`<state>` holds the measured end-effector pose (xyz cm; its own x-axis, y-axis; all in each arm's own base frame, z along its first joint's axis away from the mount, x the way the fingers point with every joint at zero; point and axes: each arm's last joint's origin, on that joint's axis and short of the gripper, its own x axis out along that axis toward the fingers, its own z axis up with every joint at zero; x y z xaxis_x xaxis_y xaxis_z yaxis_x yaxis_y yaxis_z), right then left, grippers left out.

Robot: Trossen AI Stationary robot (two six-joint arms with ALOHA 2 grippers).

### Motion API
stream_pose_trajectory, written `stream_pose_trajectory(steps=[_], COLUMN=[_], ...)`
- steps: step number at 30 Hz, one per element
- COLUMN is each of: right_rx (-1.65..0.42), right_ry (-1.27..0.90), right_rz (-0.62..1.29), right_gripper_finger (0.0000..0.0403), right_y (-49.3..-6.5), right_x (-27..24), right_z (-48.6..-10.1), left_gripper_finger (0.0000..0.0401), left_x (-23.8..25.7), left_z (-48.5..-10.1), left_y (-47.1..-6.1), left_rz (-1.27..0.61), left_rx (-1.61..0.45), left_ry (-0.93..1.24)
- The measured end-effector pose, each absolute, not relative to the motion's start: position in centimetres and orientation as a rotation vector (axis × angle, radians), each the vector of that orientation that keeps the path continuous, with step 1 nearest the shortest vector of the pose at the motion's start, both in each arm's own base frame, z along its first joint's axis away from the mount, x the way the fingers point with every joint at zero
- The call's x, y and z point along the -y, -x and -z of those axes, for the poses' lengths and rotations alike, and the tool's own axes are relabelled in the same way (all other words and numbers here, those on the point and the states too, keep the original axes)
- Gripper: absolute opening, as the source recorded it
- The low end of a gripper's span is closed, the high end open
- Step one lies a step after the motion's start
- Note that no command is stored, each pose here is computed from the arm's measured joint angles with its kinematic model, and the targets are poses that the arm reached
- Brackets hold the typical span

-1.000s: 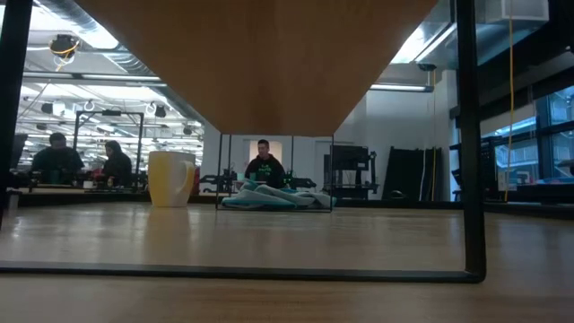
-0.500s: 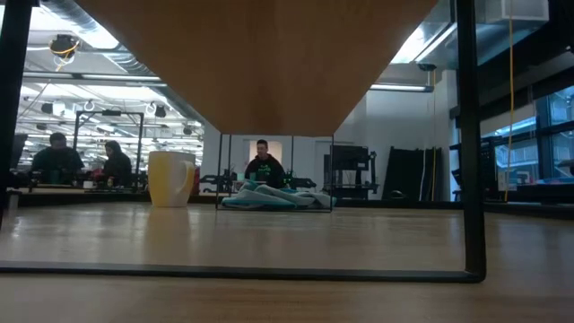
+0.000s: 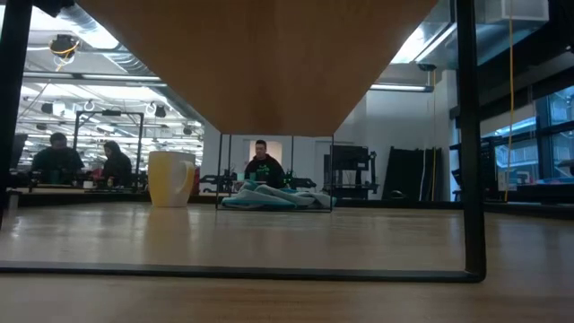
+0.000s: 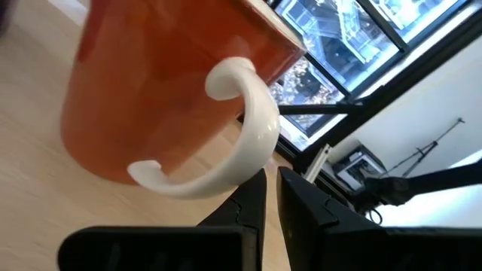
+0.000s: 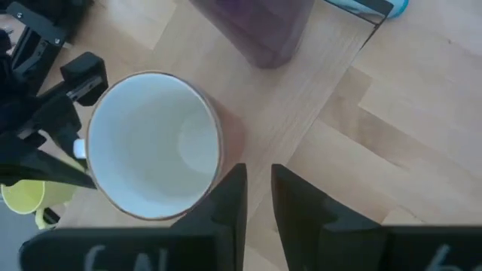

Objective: Stack small to large cups/mugs on shelf
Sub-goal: Put the brown cup on the shelf

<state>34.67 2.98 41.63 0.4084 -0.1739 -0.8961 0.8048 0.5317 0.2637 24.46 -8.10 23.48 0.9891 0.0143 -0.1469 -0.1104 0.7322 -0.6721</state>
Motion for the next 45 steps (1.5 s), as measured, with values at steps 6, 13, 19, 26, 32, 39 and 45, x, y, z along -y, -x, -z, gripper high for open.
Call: stream_pose_trajectory(steps=[6,13,19,26,32,39,45], right_rx=[-0.944,-0.995,-1.078,-1.112,-1.078,-1.065,-1.064], right_ry=[-0.795,-0.816,-0.773,-0.726,-0.73,-0.747,-0.748], right_rz=[0.689,0.664,0.71,0.699,0.681,0.628,0.625], right_gripper_finger=[0.0064,0.0064,0.0064,0.0058,0.0036,0.0018,0.0016], right_y=[-34.8,-35.0,-35.2,-35.4,-35.8,-36.3,-36.3], right_x=[-3.0,-3.2,-3.4,-3.4,-3.0,-3.1,-3.1], right_z=[-41.7,-41.1,-39.1,-38.3,-38.4,-38.4,-38.4], left_gripper_finger=[0.003,0.003,0.003,0.003,0.003,0.003,0.003], left_x=[7.4,6.7,6.7,6.7,6.6,6.5,6.5], left_z=[-23.5,-23.7,-23.8,-23.6,-23.6,-23.5,-23.5], left_y=[-24.7,-24.8,-24.7,-24.7,-24.7,-24.7,-24.6], left_rz=[-0.089,-0.091,-0.096,-0.113,-0.133,-0.148,-0.16], left_rx=[-0.129,-0.118,-0.113,-0.128,-0.121,-0.131,-0.127], left_ry=[0.723,0.727,0.727,0.719,0.713,0.7,0.706])
